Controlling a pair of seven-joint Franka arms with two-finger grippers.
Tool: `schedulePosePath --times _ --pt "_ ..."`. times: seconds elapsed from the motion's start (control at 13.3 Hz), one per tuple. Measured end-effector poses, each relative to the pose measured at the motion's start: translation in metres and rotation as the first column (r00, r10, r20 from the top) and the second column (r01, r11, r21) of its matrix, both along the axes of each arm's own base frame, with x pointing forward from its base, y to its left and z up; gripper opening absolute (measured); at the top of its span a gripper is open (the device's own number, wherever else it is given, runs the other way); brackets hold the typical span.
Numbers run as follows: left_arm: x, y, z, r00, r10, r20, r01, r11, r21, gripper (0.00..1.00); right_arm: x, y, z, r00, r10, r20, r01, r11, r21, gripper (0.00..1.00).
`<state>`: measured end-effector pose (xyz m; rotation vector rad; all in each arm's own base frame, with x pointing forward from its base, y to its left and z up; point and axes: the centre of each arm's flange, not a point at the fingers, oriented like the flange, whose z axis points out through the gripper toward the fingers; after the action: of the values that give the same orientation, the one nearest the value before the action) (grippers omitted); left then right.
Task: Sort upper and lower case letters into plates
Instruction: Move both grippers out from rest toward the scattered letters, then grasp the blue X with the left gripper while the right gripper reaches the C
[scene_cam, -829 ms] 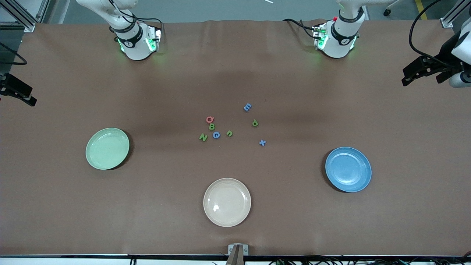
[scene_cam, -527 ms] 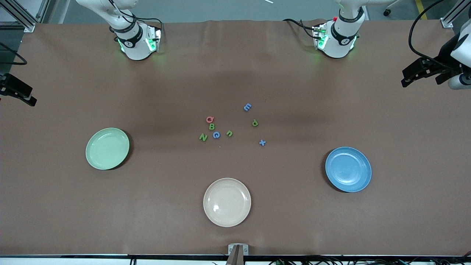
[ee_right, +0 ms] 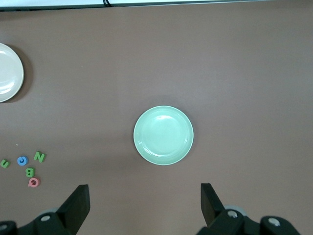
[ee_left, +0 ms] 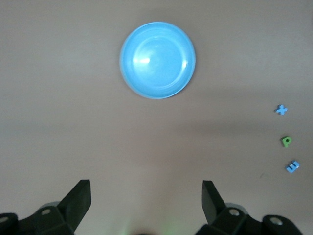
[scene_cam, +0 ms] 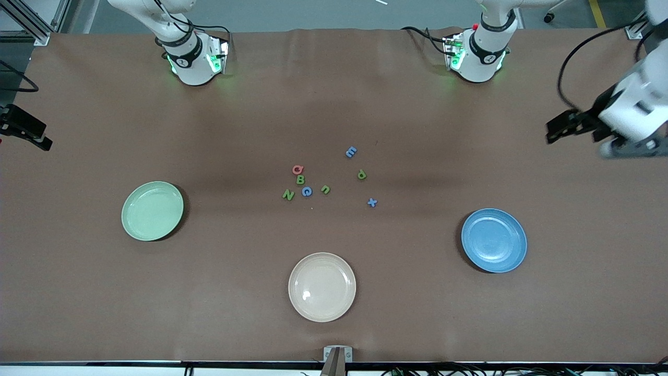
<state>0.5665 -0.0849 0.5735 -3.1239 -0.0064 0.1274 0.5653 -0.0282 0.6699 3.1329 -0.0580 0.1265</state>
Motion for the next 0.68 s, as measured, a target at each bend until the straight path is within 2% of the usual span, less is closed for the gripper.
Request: schedulePosePath --times 0.23,0.38,0.53,0.68 --pt "0.025 -0.083 -0.076 0.997 0.081 -0.01 -0.081 0.997 0.0 1.0 0.013 0.033 -0.022 0.998 0.058 -0.035 -0.057 0.998 0.012 1.0" --pt "0.037 -0.136 -0.132 0.989 0.15 0.003 -0.15 0.989 -0.01 1.0 0.032 0.079 -0.051 0.994 0.101 -0.041 -0.1 0.995 0.018 1.0" --pt "0.042 -0.179 -0.182 0.972 0.234 0.017 -0.234 0.972 -0.025 1.0 0.048 0.135 -0.086 0.996 0.08 -0.046 -0.079 0.997 0.024 1.0" --pt "0.041 -0.218 -0.229 0.941 0.338 0.031 -0.336 0.941 -0.048 1.0 0.054 0.188 -0.122 0.991 0.115 -0.075 -0.115 0.993 0.003 1.0"
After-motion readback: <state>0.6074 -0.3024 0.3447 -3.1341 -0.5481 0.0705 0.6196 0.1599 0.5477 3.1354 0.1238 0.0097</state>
